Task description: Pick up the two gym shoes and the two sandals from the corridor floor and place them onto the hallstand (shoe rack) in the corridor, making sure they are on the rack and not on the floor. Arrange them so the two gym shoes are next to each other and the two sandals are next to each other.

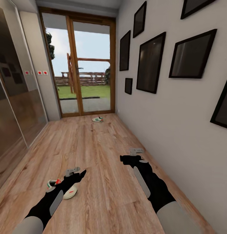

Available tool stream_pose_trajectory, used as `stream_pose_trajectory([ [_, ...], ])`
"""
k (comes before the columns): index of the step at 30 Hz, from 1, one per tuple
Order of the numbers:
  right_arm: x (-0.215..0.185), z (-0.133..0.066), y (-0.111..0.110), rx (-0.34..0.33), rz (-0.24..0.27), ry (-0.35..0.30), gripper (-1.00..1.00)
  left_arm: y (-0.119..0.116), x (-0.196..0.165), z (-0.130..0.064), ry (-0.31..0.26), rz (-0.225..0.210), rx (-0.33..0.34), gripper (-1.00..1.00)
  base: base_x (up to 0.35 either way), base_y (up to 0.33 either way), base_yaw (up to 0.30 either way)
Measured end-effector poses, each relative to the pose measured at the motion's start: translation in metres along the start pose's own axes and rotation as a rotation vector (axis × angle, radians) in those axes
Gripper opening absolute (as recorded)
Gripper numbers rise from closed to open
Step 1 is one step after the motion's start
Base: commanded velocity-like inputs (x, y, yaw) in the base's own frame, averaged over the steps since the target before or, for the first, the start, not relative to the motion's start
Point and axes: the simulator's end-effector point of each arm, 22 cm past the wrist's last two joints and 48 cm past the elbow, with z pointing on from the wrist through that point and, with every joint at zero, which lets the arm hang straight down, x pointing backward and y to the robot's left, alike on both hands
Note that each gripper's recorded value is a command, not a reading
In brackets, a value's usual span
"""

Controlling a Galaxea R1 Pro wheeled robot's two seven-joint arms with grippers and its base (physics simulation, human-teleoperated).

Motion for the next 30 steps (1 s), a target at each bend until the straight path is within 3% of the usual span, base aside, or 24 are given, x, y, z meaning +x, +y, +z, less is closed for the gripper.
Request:
stream_pose_trajectory([
  [15, 0.0, 0.0001, 0.0, 0.0, 0.0, 0.0, 1.0, 0.0001, 0.0006, -0.0001, 0.001, 0.0, 0.0, 1.0, -0.053, 0.331, -0.253],
  [30, 0.0003, 0.0, 0.0, 0.0, 0.0, 0.0, 1.0, 0.0019, 0.0004, -0.0005, 0.001, -0.001, -0.003, 1.0, 0.05, 0.348, -0.253],
])
